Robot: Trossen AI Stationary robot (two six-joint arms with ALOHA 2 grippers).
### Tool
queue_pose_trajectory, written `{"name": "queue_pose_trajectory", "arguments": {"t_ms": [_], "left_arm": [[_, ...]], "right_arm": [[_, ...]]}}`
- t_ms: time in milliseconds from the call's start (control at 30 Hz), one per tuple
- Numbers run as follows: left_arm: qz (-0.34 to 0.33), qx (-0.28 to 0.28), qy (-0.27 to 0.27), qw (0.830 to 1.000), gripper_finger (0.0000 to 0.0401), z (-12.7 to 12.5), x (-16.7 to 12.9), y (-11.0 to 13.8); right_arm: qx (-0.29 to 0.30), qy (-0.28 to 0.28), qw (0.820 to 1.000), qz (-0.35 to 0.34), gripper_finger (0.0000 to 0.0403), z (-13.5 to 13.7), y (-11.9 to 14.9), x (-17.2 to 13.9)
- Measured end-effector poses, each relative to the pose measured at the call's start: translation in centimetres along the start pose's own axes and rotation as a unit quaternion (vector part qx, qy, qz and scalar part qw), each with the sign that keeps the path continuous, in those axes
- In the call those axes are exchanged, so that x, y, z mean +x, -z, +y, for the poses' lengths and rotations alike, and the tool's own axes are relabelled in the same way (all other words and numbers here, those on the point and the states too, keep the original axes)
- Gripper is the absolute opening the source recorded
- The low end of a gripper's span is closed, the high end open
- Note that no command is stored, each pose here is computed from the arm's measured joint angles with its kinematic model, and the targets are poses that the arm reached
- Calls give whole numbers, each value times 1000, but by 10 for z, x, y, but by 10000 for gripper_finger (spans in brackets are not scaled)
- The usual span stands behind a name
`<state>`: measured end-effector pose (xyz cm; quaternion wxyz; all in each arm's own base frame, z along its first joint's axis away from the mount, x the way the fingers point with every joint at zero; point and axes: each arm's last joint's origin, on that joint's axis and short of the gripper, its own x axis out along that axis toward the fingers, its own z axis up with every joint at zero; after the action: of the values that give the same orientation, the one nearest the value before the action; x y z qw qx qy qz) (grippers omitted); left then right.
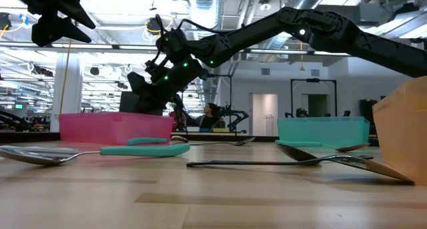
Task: Sort silverware by color (type)
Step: Put the blue spoon into the blue bin
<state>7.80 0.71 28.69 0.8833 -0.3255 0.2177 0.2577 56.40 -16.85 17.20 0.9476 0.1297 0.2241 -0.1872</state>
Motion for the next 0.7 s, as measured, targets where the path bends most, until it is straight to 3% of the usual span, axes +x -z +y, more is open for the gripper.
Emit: {"name": "queue_pose_trajectory", "arguments": {"t_ms": [400, 567, 700], "left_arm": [[0, 1, 0, 1000, 160, 0, 0, 0], [1, 22, 0, 1000, 160, 0, 0, 0], [10, 48, 9, 999, 160, 0, 0, 1]], "right_arm": [[0, -10, 1000, 0, 86, 0, -6, -5], [0, -36, 999, -24, 86, -1, -40, -31], [-37, -33, 997, -53, 86, -2, -78, -70]]}}
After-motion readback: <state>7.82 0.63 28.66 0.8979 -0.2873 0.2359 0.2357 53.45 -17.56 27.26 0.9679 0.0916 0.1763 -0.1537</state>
